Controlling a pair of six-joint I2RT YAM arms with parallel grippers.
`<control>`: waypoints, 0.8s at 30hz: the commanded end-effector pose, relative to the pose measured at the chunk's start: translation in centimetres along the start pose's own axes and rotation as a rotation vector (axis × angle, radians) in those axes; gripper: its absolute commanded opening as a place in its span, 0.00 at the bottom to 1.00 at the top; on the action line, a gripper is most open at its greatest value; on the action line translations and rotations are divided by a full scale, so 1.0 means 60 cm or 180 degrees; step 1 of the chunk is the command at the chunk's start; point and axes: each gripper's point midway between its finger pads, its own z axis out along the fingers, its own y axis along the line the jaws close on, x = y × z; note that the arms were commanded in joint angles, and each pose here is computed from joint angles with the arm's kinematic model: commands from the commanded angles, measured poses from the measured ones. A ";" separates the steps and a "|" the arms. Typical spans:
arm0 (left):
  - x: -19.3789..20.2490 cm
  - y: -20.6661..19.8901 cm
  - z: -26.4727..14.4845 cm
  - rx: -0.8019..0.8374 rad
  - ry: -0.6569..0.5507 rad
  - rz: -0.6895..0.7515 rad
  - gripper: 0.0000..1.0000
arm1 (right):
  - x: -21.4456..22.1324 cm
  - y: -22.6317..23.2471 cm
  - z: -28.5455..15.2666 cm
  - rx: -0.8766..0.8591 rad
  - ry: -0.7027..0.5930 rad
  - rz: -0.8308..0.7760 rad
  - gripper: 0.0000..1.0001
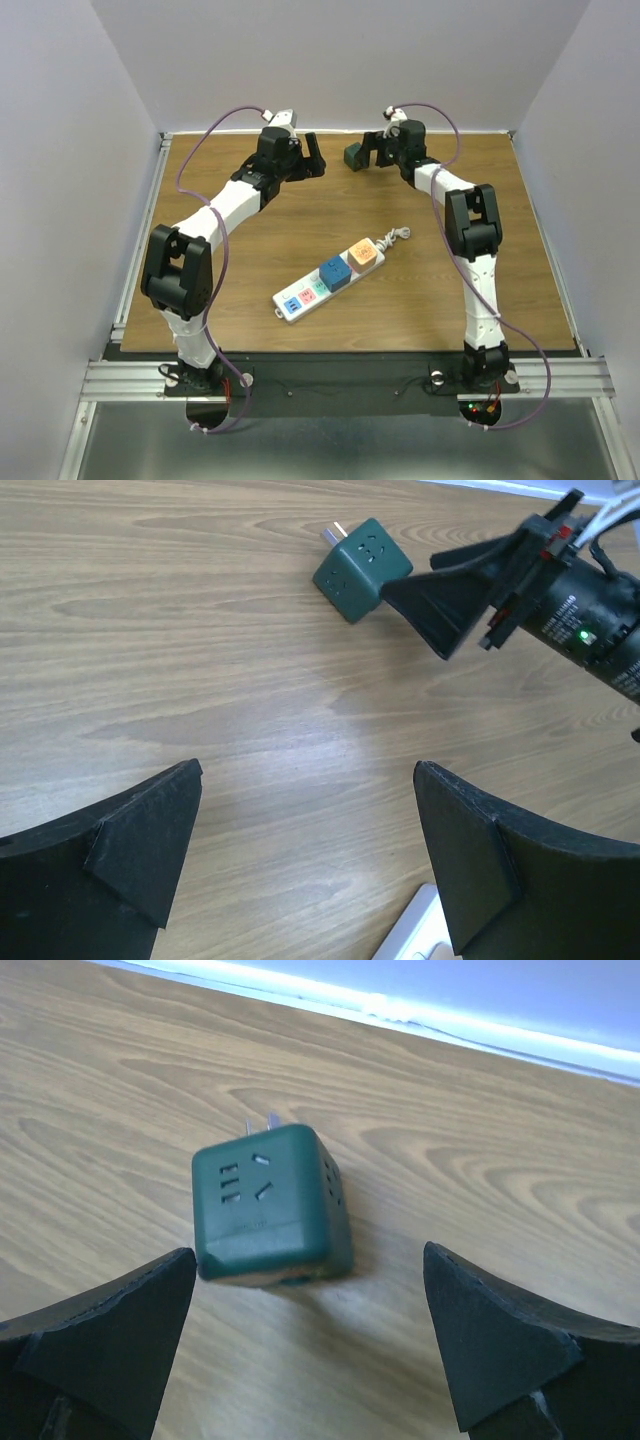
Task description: Insert the plug
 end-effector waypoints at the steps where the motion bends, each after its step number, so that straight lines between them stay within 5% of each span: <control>1: -0.012 0.001 -0.003 0.0058 -0.0064 0.0028 0.99 | -0.034 0.035 0.024 -0.0138 -0.0081 -0.0340 1.00; 22: -0.010 0.017 -0.001 0.0114 0.0009 0.0015 0.99 | 0.019 0.013 0.082 0.0260 0.0210 -0.0709 0.99; 24: -0.009 0.017 -0.001 0.0115 0.0009 0.0010 0.99 | 0.024 0.015 0.082 0.0253 0.0239 -0.0704 0.85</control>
